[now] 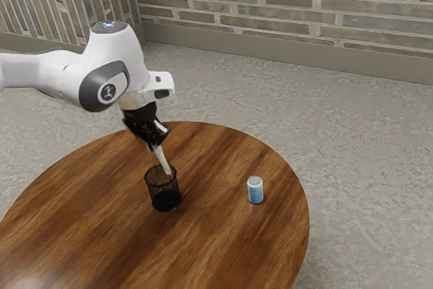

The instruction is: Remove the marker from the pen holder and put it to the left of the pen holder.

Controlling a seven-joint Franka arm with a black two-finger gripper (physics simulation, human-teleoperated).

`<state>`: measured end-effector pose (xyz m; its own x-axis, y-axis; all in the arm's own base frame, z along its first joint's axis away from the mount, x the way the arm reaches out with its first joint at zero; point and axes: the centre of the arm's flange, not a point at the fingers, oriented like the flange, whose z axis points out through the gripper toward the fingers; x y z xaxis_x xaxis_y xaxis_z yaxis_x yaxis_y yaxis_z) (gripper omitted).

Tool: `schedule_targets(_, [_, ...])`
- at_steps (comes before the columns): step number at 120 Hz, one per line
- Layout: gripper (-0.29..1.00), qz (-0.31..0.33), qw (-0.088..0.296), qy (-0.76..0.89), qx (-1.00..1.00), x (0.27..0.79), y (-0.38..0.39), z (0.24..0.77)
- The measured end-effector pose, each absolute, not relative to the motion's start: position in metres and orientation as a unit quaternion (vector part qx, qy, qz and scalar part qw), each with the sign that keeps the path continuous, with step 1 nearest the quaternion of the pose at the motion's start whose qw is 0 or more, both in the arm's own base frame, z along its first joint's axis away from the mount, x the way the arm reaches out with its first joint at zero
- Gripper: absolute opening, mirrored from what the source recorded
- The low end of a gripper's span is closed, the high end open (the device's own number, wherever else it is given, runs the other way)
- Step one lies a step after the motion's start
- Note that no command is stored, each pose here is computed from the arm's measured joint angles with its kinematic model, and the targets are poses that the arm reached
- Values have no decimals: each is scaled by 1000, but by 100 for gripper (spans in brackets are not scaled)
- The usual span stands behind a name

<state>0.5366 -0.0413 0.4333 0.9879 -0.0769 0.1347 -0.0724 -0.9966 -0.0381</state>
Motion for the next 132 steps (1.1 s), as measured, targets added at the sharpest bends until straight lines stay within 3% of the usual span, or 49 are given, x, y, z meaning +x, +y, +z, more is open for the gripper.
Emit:
schedule_targets(15, [-7,-43,22,20,-999,536,-26,481])
schedule_targets(28, [-8,18,33,-3,-999,535,-2,497])
schedule_targets(48, [-8,167,51,-50,-983,539,45,451])
schedule_targets(72, [-8,315,79,-80,-942,598,64,368])
schedule_targets(122, [-8,455,80,-132,-877,601,97,308])
schedule_targets(132, [10,466,76,-136,-871,604,100,300])
